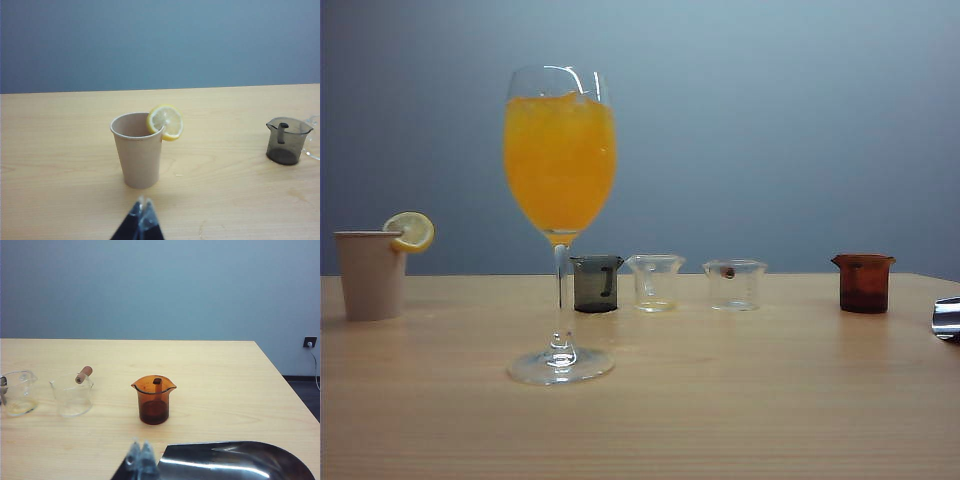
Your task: Pick up the fourth measuring cup from the left, pour the grenadine inside into the goblet, and finally put the measuring cup back in its original place.
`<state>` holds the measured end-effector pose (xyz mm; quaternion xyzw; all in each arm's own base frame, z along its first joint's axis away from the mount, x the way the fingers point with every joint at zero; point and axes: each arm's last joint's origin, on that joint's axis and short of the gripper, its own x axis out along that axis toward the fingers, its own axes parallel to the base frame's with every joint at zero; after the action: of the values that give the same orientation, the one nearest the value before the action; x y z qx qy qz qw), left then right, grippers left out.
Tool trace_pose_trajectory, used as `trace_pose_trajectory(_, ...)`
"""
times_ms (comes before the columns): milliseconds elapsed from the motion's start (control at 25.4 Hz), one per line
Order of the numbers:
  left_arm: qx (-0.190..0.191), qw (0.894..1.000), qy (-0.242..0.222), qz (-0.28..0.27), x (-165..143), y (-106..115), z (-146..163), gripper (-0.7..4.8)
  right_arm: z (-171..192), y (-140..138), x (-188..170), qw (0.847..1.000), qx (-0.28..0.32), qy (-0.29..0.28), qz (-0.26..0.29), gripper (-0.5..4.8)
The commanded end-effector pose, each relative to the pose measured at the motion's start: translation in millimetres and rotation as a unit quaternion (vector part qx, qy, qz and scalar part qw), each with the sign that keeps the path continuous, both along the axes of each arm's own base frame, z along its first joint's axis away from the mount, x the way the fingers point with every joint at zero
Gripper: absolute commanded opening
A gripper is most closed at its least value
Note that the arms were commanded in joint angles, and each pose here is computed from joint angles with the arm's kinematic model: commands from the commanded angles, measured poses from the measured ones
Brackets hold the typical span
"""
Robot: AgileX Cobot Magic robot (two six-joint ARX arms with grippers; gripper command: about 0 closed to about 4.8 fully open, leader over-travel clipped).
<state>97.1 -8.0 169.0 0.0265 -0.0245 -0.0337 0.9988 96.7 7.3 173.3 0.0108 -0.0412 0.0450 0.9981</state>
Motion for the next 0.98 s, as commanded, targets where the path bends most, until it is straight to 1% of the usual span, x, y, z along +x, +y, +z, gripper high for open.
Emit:
trace_pose_trajectory(39, -0.003, 1.0, -0.009, 0.007, 0, 0, 3, -0.06, -1, 0, 0, 1.0, -0.001, -0.002, -0.001, -0.01)
trace_pose_trajectory(197, -0.004, 1.0, -0.009, 0.024, 0, 1, 3, -0.06, -1, 0, 0, 1.0, -0.001, -0.002, 0.0, -0.01)
trace_pose_trajectory(433, -0.005, 1.0, -0.012, 0.024, -1, 2, 4, -0.06, 3, 0, 0, 1.0, 0.0, -0.007, 0.0, -0.01)
trace_pose_trajectory(472, -0.012, 0.999, -0.019, 0.028, -1, 2, 9, -0.06, 8, 0, -2, 1.0, 0.001, -0.014, -0.004, -0.01)
trace_pose_trajectory(551, -0.042, 0.997, -0.029, 0.052, -4, 4, 21, -0.06, 18, -2, -4, 1.0, 0.003, -0.014, -0.026, -0.02)
trace_pose_trajectory(590, -0.048, 0.996, -0.036, 0.067, -7, 5, 30, -0.06, 26, -3, -7, 0.999, 0.004, -0.014, -0.039, -0.02)
trace_pose_trajectory(827, -0.05, 0.996, -0.05, 0.061, -12, 5, 64, -0.06, 57, -4, -14, 0.998, 0.009, -0.043, -0.049, -0.02)
trace_pose_trajectory(984, -0.05, 0.996, -0.061, 0.049, -11, 4, 98, -0.06, 76, -4, -14, 0.997, 0.01, -0.049, -0.057, -0.02)
